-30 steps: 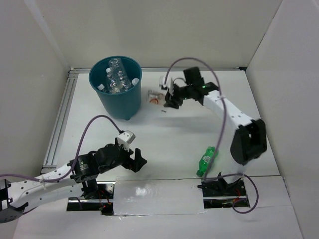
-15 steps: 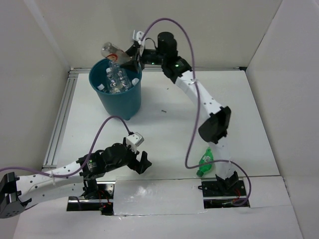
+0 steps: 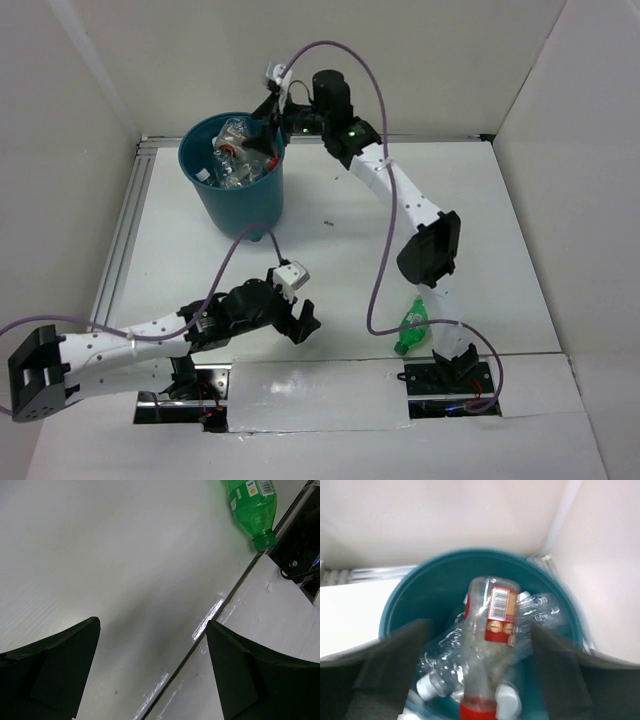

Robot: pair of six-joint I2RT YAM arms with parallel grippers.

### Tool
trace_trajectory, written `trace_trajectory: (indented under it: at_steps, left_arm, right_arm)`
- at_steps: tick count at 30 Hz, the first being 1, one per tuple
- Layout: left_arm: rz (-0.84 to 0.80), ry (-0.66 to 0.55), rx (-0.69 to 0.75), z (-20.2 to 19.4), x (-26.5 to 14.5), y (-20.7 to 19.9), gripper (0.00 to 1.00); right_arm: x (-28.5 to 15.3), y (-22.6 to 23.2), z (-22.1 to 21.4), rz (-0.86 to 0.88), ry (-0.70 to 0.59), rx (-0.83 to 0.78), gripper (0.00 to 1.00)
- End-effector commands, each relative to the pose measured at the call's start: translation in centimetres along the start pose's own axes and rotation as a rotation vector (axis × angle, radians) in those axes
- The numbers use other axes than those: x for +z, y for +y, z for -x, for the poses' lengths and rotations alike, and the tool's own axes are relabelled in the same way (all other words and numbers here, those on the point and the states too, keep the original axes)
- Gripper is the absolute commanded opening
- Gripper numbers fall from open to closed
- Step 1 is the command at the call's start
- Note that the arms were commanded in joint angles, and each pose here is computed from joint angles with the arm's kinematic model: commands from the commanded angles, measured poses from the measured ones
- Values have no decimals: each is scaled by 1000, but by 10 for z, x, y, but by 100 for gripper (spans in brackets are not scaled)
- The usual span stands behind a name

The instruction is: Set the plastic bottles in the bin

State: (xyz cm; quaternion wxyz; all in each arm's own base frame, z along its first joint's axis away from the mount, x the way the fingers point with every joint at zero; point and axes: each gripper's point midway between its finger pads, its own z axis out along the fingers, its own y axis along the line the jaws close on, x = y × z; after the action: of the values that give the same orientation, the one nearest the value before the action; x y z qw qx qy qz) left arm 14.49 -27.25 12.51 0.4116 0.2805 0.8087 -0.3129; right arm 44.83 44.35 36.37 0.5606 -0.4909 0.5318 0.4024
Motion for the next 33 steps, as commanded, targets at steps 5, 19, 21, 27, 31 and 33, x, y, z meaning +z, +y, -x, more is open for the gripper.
trace_trajectory:
  at_steps: [5,19,21,27,31,33]
  left_arm:
    - [-227,-96,125,71,56,-66,100]
    - [-275,40,97,59,183,-166,100]
    - [-178,72,91,48,199,-159,100]
    - [-110,128,85,28,239,-165,100]
    - [159,234,119,-8,259,-122,89]
    - [209,254,126,-15,255,-110,78]
  right_arm:
    - [-150,-40,103,-401,15,-87,0]
    - [-485,-20,-101,-1007,322,479,100]
    - [-494,-3,-92,-1017,289,467,100]
    - [-519,20,-97,-1055,244,514,100]
    - [-523,24,-97,-1034,209,546,100]
    - [-525,24,-99,-1030,194,566,100]
